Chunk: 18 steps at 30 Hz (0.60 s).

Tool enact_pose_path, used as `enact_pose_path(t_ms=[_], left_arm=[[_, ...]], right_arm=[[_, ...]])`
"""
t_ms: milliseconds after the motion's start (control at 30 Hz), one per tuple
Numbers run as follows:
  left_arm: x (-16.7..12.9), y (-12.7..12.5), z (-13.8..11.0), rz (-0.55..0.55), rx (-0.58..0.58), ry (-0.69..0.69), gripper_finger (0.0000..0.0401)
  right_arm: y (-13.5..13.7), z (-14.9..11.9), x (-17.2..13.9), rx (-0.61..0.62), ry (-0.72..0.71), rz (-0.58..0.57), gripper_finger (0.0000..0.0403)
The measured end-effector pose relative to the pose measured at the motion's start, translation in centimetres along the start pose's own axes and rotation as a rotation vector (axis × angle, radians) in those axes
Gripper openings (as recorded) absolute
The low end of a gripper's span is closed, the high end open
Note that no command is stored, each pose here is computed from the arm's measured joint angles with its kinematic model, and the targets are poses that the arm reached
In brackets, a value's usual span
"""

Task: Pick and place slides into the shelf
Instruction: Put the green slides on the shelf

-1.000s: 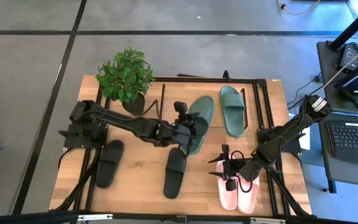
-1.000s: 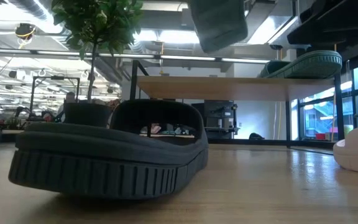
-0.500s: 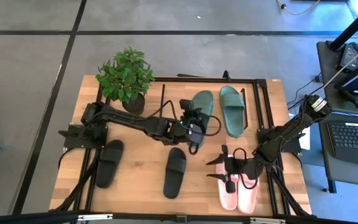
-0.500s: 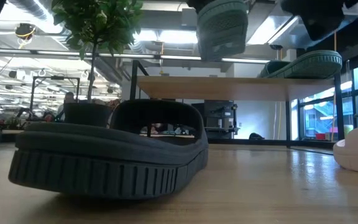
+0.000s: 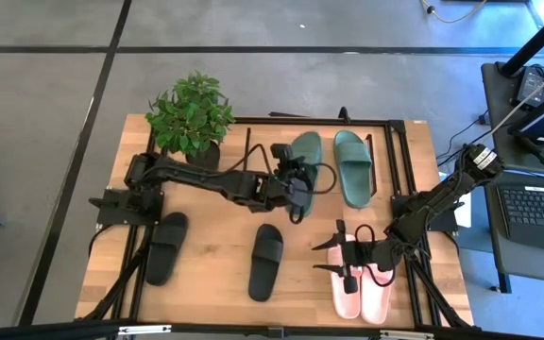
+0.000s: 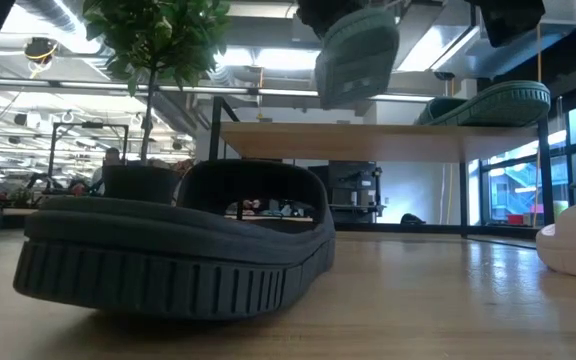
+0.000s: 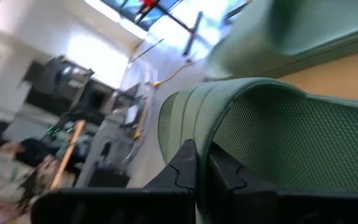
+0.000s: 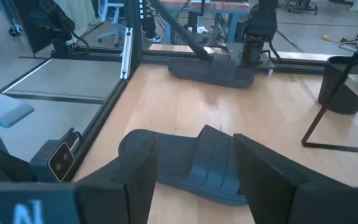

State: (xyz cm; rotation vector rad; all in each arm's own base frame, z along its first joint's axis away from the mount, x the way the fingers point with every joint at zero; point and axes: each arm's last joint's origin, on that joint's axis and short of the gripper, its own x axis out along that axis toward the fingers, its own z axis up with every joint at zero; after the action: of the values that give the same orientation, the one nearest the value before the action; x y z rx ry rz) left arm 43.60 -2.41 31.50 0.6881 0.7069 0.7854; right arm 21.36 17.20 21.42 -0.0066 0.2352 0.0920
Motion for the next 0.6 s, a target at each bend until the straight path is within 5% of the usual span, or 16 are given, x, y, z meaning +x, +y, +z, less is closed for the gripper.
enact_pose_path(t_ms=[267,600], left_arm=[[2.9,1.5,-0.9,-0.062,-0.087,0.022,0.0002],[5.2,-1.6,-1.9,-0.041,-0.013,0.091,0.0002]], right_arm=[[0.0,-0.1,0.0,-0.004,0.007,-0.001,0.0205],[0.0,-0.2,0.0,-0.015,0.022,-0.004,0.0205]])
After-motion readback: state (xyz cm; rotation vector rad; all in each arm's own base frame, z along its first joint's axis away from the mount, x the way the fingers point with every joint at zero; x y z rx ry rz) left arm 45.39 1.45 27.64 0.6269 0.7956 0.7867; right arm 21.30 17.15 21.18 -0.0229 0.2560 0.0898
